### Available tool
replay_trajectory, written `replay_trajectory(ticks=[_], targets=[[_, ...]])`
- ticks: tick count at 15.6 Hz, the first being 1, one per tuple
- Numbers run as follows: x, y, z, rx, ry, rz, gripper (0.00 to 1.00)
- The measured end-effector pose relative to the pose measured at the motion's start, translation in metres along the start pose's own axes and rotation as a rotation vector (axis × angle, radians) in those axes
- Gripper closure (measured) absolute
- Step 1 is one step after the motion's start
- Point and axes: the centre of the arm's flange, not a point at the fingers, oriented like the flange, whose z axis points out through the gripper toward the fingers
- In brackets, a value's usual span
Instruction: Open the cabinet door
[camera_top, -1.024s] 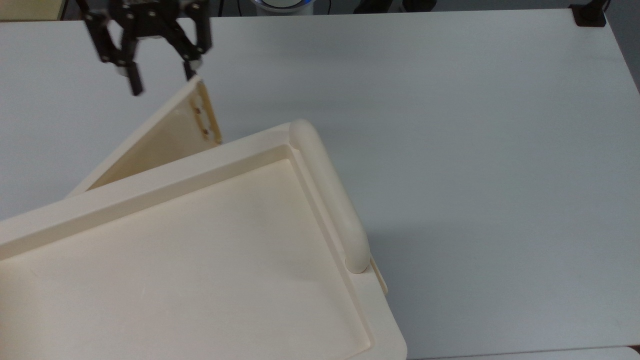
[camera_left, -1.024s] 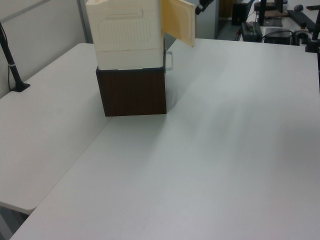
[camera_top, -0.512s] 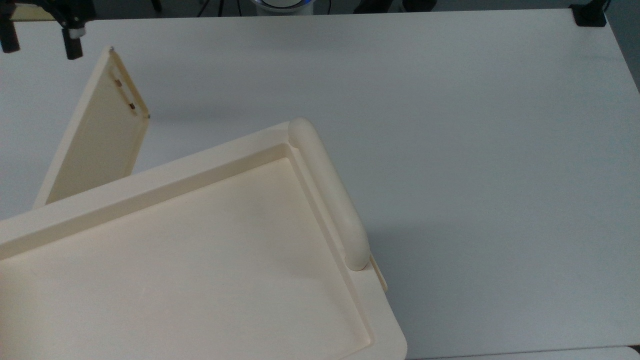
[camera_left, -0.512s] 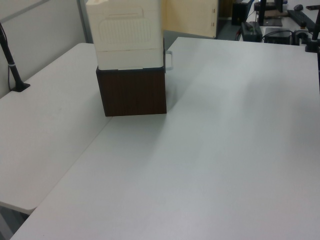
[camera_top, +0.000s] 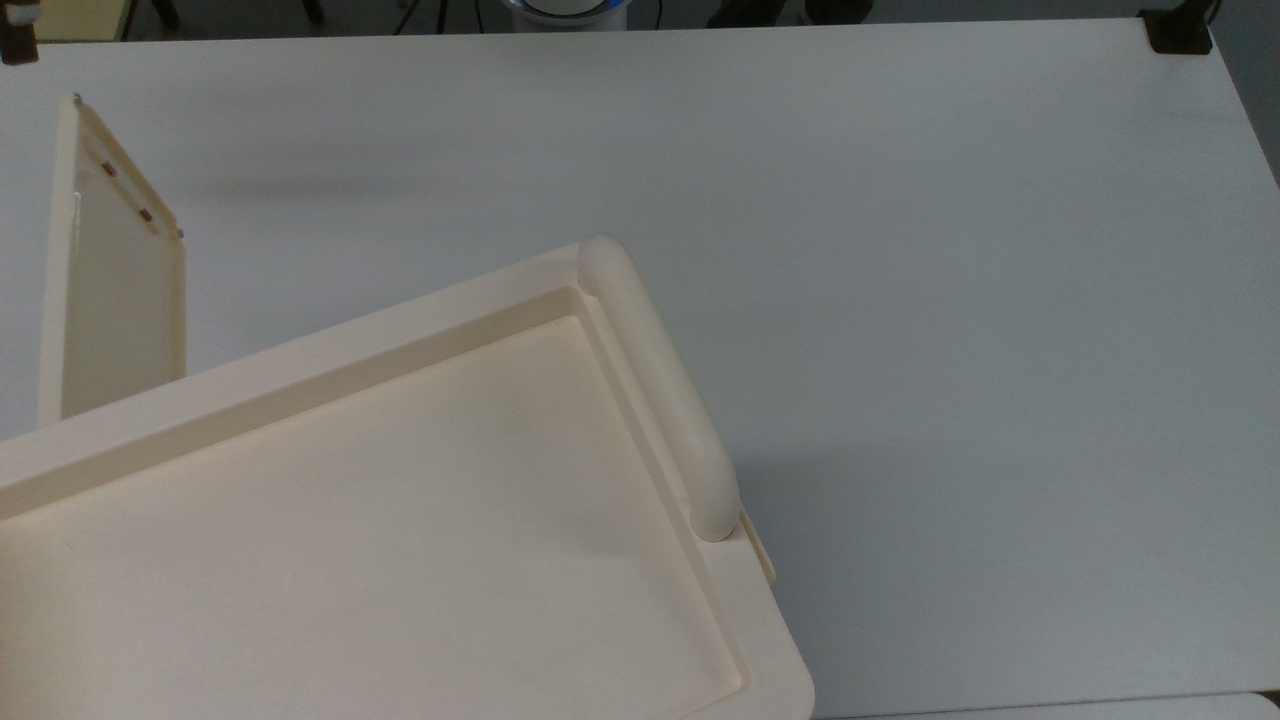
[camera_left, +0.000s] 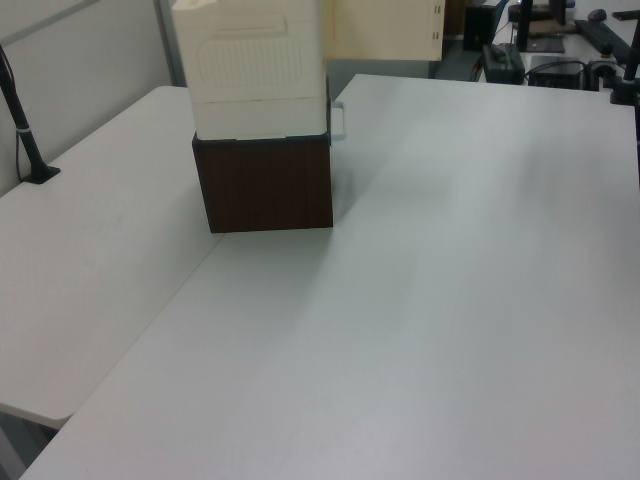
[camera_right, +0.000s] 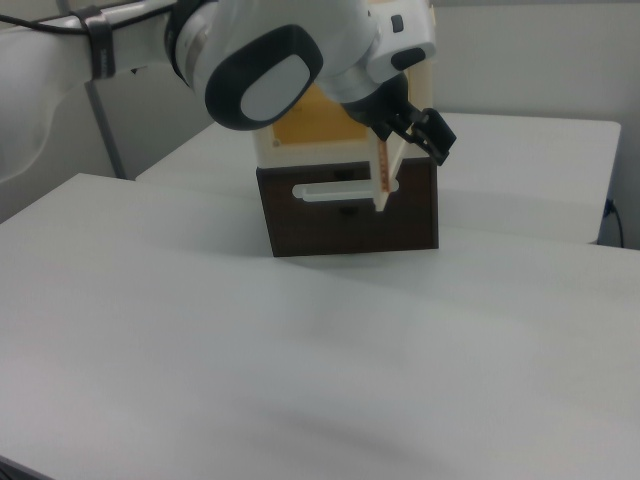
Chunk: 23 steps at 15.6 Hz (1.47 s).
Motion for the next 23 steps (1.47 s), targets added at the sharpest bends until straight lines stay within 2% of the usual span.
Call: replay_trajectory(ticks=[6, 11, 19, 21, 23], targets=[[-0.014, -0.023, -0.043, 0.071, -0.142, -0.018, 0.0], [-0.031, -0.099, -0.067, 0.162, -0.282, -0.076, 0.0], [-0.068, -0.256, -0.055, 0.175, -0.444, -0.181, 0.0], [-0.08, -0.278, -0.046, 0.18, -0.473, -0.216, 0.0], [-0.082, -0.275, -0.037, 0.158, -0.487, -0.222, 0.0]])
